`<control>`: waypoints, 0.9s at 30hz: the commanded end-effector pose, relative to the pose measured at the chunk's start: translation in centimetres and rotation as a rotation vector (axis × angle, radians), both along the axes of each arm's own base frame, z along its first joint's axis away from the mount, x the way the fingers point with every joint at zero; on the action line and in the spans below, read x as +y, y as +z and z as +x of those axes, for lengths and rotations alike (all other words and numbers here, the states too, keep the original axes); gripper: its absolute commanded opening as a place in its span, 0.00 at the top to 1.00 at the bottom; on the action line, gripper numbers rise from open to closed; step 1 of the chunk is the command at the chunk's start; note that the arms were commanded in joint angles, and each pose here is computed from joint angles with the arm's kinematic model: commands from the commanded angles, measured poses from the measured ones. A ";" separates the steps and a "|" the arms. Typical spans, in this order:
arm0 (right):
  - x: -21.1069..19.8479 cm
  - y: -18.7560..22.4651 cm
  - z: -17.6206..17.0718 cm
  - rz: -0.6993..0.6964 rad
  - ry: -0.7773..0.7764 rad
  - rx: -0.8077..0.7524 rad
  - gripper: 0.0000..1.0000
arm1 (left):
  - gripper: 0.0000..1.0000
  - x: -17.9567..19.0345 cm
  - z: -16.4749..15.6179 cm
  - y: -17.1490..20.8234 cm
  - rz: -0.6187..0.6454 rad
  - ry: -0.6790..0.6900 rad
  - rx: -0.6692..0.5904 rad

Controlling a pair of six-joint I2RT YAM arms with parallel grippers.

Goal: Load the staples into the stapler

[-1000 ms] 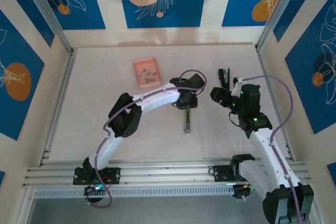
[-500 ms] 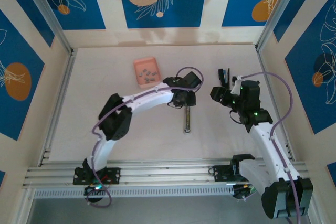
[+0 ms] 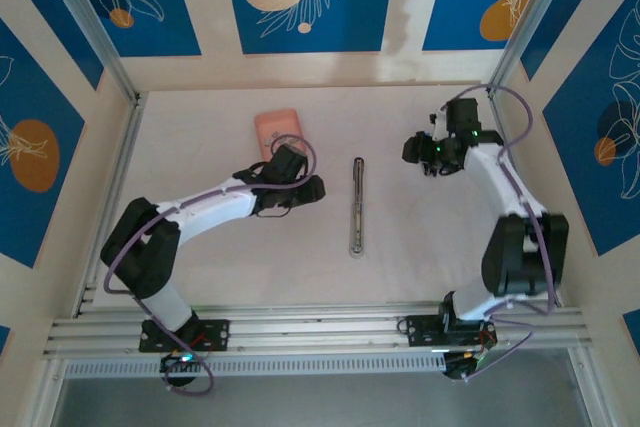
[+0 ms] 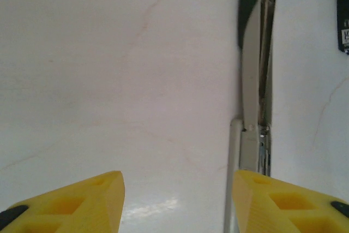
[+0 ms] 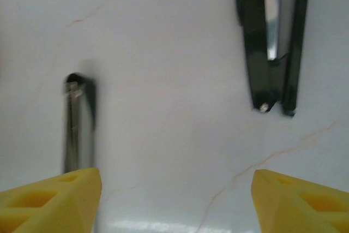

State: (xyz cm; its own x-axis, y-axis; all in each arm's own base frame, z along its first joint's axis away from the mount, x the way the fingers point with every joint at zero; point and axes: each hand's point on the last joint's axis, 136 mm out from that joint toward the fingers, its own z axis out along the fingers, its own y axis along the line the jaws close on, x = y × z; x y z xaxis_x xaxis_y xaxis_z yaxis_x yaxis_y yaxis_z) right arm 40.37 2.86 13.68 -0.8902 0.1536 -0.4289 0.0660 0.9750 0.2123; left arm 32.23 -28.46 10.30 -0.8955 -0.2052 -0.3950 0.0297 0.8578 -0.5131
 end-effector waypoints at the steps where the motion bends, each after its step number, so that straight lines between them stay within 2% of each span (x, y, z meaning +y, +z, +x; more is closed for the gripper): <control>1: -2.9 -2.5 0.7 -0.188 0.040 0.138 0.24 | 0.46 -0.2 1.0 2.9 -0.091 -0.025 -0.106; 6: -4.9 -5.2 4.1 -0.294 0.068 0.221 0.22 | 0.46 1.4 1.5 2.7 -0.043 -0.024 -0.122; 14: -4.8 -8.2 7.8 -0.248 0.093 0.245 0.23 | 0.46 2.5 2.1 2.2 -0.013 -0.012 -0.112; 18: -4.6 -9.4 8.7 -0.213 0.098 0.251 0.32 | 0.46 2.5 2.3 2.0 -0.003 -0.014 -0.103; 27: -4.8 -11.2 8.5 -0.229 0.105 0.290 0.45 | 0.46 2.1 2.7 2.5 -0.001 -0.038 -0.119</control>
State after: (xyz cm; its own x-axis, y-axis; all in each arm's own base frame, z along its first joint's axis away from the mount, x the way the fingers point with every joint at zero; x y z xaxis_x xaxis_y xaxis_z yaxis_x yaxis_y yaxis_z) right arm 48.94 -2.02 2.75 -0.9816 -0.0105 -0.1906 -0.0035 0.9993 -0.0371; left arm 34.28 -26.03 12.00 -0.8528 -0.1931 -0.4852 0.0922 0.8588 -0.5039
